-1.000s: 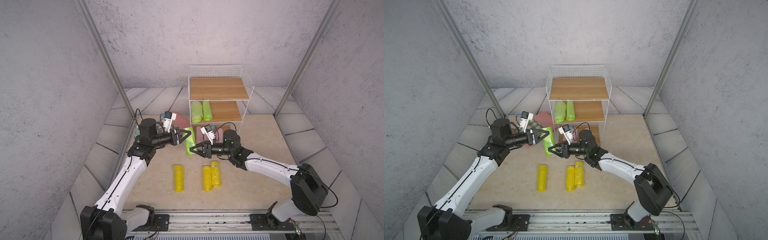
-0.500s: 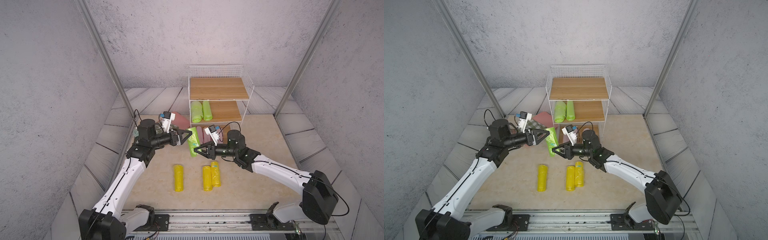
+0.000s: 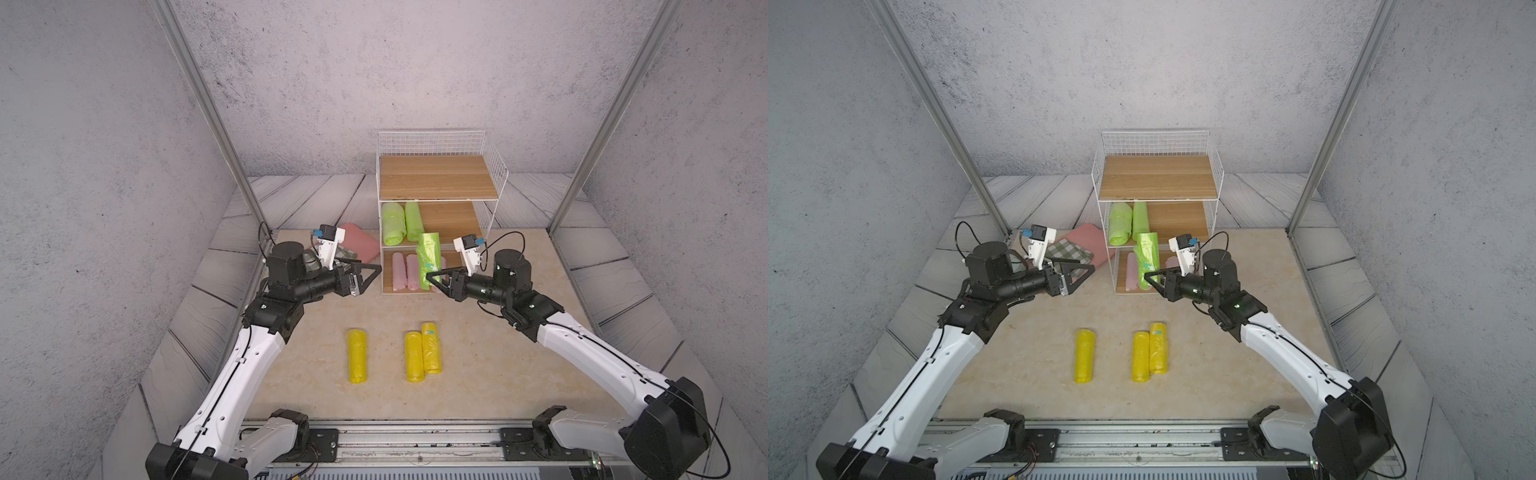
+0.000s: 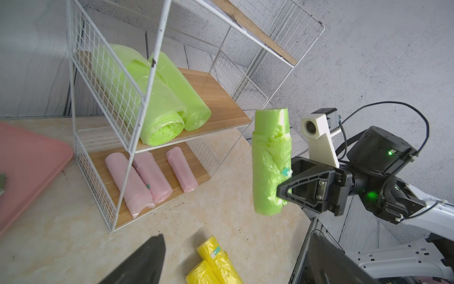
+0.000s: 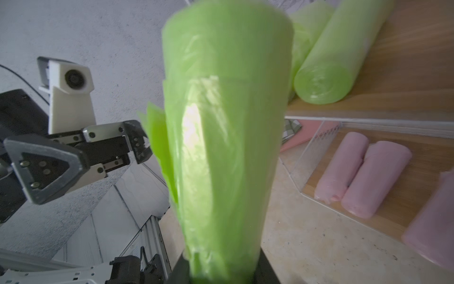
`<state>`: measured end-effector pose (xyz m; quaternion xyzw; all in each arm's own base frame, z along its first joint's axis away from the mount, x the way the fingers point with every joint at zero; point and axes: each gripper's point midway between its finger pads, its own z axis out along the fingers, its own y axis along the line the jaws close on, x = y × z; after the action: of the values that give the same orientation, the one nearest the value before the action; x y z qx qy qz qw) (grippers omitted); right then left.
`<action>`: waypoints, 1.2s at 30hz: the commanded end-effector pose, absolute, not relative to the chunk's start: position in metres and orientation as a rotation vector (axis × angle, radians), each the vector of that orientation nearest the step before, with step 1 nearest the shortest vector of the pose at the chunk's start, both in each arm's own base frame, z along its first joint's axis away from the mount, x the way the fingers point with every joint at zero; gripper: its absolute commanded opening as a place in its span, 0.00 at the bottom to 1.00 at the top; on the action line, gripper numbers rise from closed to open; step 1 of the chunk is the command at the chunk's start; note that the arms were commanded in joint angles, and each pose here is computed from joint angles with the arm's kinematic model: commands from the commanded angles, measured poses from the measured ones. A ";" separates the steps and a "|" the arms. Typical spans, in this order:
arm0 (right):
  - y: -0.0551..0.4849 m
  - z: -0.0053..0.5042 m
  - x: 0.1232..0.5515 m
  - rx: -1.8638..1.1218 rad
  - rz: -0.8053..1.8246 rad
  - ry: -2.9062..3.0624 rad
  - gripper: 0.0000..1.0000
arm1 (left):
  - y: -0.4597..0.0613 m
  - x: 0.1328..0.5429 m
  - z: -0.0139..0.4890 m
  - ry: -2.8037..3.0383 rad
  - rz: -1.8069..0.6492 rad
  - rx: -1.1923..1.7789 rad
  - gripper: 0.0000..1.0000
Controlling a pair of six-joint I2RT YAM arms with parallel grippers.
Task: Sort the rolls of trash bags by color and place them on the shelf
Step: Place the roll of trash bags on the shelf.
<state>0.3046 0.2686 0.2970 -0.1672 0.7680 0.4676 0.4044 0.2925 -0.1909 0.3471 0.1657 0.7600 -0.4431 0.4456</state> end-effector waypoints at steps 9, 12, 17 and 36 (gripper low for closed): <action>0.227 0.313 0.352 -0.256 1.028 2.002 0.00 | -0.177 0.279 0.346 1.918 -0.954 0.459 0.97; 0.227 0.318 0.366 -0.218 1.030 2.019 0.03 | -0.171 0.281 0.335 1.952 -0.903 0.440 0.97; 0.234 0.323 0.389 -0.144 1.077 2.031 0.03 | -0.168 0.279 0.320 1.986 -0.886 0.428 0.97; 0.246 0.320 0.447 0.013 1.115 1.997 0.10 | -0.161 0.269 0.277 2.082 -0.821 0.436 0.97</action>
<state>0.4317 0.2443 0.2974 0.0059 0.8167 0.4335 0.3810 0.2723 -0.1628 0.2797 0.1668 0.8293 -0.3362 0.4140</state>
